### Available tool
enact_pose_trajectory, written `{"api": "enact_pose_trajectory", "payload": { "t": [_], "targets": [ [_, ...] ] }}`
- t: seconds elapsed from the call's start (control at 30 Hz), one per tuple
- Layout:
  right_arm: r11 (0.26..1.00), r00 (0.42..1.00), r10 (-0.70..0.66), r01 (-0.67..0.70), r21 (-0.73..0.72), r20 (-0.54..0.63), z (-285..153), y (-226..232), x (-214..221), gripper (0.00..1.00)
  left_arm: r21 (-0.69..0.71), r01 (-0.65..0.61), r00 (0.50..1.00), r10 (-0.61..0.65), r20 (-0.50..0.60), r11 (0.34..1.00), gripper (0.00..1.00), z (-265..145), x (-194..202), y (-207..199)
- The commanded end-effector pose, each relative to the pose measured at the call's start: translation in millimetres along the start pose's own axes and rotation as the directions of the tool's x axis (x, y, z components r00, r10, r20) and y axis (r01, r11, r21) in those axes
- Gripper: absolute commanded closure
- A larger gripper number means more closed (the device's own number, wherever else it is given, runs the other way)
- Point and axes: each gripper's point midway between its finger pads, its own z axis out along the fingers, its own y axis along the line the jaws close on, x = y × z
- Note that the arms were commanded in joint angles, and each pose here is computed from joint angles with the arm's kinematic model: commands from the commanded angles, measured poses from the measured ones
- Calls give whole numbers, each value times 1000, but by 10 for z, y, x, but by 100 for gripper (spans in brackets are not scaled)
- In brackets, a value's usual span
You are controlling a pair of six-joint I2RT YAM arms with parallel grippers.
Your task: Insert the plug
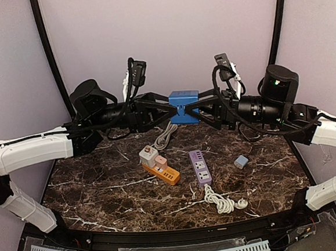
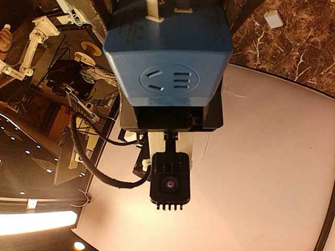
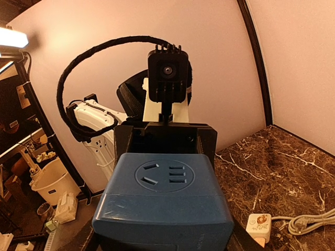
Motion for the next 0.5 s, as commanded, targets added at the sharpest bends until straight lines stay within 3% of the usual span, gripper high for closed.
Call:
{"api": "enact_pose_trajectory", "payload": {
  "t": [0.0,0.07,0.13,0.17,0.23,0.3,0.4,0.47],
  "targets": [
    [1000,1000,-13,13,-9,-6,6,38,-10,58,-15,-13,999,14,40,1000,99,-9,-66,35],
    [1000,1000,-12,12,1,-8,9,20,-9,69,-21,-11,999,12,40,1000,97,-9,-63,50],
    [1000,1000,-10,10,5,-8,6,14,-6,76,-31,-1,999,3,37,1000,80,-7,-46,75],
    [1000,1000,-9,9,6,-7,3,14,-9,78,-38,5,999,-3,36,999,63,-11,-43,87],
    [1000,1000,-7,7,16,-6,-6,1,-16,84,-59,15,999,-12,40,998,39,-28,-28,123],
    [999,1000,0,0,32,-10,-12,-22,-10,89,-91,15,999,-11,50,996,23,-60,-17,154],
    [996,1000,22,-21,83,-16,-34,-94,-13,100,-139,3,998,5,56,990,7,-126,-7,178],
    [991,999,38,-35,128,-21,-54,-162,-8,100,-169,3,999,6,51,986,2,-166,21,203]
  ]
}}
